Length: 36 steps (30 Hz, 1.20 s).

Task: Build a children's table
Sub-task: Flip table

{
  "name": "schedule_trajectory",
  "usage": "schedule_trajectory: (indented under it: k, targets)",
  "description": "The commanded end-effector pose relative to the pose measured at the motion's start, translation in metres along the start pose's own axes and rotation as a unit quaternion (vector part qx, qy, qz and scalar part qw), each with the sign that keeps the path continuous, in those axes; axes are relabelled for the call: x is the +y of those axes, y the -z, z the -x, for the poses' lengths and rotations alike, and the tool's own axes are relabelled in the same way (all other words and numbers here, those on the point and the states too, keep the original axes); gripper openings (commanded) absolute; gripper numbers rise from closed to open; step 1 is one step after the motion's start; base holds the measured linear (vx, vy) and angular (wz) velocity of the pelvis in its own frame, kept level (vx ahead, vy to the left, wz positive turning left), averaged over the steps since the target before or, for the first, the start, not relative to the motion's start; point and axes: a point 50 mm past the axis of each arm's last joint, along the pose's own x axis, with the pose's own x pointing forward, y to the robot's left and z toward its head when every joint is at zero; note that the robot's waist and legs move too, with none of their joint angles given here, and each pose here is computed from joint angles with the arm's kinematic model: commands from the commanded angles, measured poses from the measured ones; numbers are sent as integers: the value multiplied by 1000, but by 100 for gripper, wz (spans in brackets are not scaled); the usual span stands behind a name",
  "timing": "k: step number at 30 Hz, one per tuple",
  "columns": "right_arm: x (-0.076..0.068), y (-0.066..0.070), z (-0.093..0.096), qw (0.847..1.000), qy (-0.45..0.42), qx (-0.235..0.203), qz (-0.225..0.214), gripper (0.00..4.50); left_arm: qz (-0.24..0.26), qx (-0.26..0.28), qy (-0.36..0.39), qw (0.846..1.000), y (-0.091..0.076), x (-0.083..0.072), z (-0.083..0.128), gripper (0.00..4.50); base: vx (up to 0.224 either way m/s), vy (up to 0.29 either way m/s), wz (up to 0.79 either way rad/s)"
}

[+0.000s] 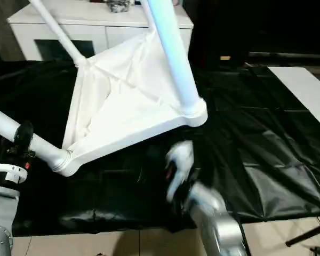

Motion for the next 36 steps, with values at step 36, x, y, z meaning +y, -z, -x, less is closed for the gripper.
schedule_trajectory:
  k: [36]
  targets:
    - [-34, -20, -99, 934, 194, -95, -284, 341, 37, -15, 51, 998, 11, -37, -1, 192, 0, 0, 0]
